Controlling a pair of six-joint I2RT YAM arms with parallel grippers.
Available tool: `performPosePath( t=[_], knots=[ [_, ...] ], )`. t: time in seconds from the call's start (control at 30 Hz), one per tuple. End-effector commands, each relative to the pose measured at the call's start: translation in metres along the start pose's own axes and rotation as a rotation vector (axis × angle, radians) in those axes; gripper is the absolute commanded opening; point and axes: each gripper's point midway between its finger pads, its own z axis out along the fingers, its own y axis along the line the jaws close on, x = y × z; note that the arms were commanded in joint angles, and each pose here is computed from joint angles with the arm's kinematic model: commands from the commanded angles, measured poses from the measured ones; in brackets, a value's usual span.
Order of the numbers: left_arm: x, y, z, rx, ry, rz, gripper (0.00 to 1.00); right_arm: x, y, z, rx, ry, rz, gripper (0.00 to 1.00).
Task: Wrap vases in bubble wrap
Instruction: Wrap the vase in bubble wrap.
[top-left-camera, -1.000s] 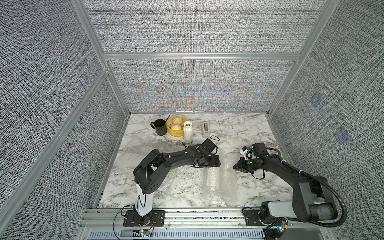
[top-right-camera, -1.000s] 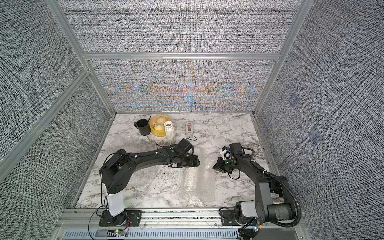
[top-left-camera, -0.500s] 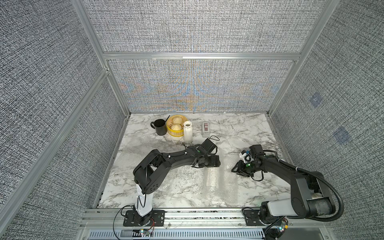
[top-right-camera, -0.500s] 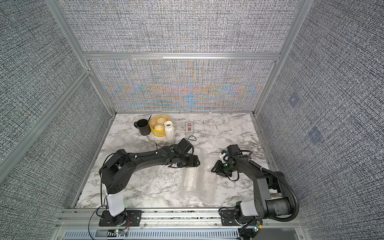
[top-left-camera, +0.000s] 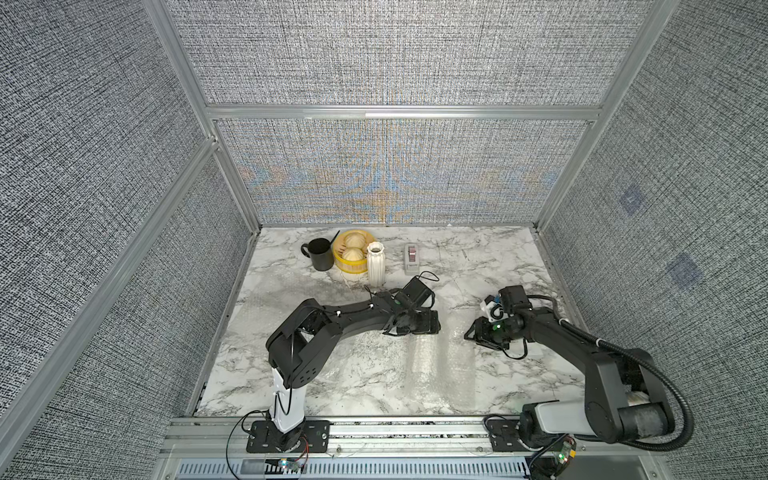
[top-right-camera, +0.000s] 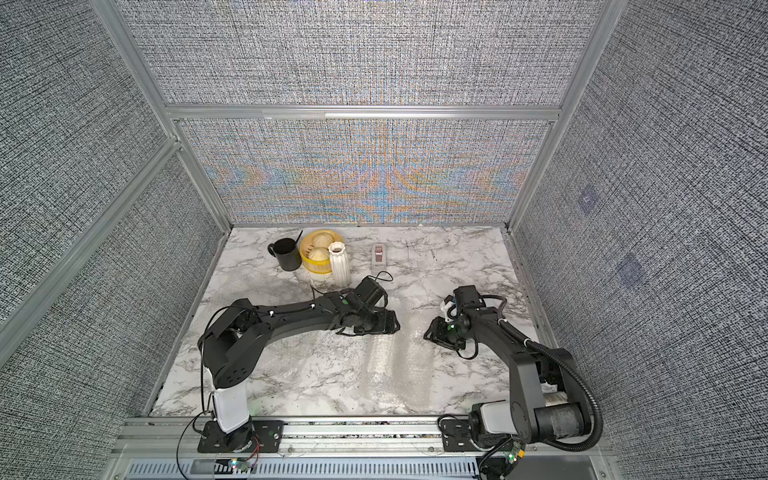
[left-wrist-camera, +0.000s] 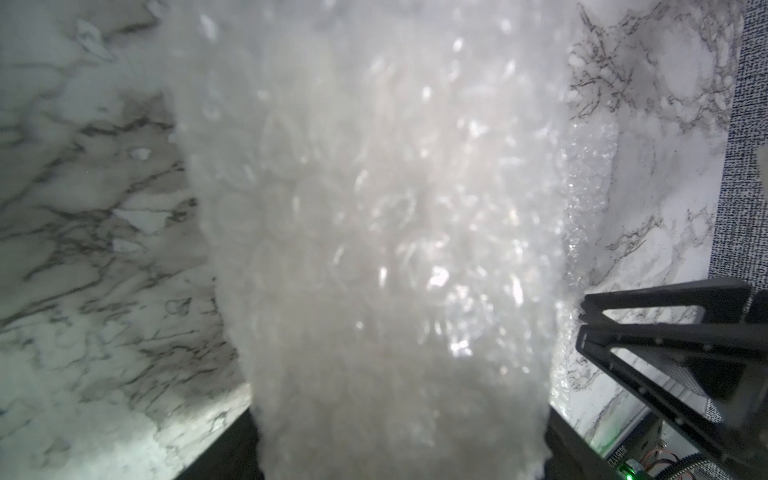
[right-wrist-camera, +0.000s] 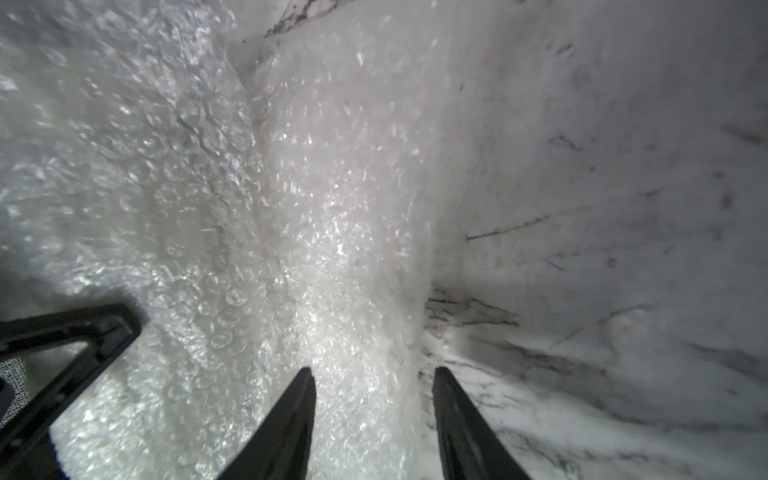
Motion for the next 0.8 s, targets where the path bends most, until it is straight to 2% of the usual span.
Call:
performPosePath(
  t=[0.0, 0.07, 0.2, 0.43, 0.7, 0.77],
  knots=[
    [0.009, 0.020, 0.000, -0.087, 0.026, 0.003, 0.81, 0.003, -0.007, 0.006, 0.034, 0.049, 0.008, 0.48],
    [0.009, 0.022, 0.001, -0.092, 0.027, 0.002, 0.81, 0.003, -0.005, 0.010, 0.023, 0.056, 0.009, 0.47],
    [0.009, 0.020, 0.000, -0.086, 0.028, 0.008, 0.81, 0.008, 0.004, 0.016, -0.010, 0.079, -0.004, 0.36],
    [0.007, 0.018, -0.003, -0.081, 0.014, 0.015, 0.81, 0.001, 0.020, 0.001, -0.073, 0.021, -0.025, 0.10],
    [0.004, 0.017, -0.002, -0.069, -0.002, 0.005, 0.80, -0.005, 0.056, -0.021, -0.208, -0.002, -0.047, 0.00],
    [0.003, 0.013, -0.002, -0.056, -0.004, 0.011, 0.79, -0.006, 0.065, -0.025, -0.232, -0.003, -0.049, 0.00]
  ],
)
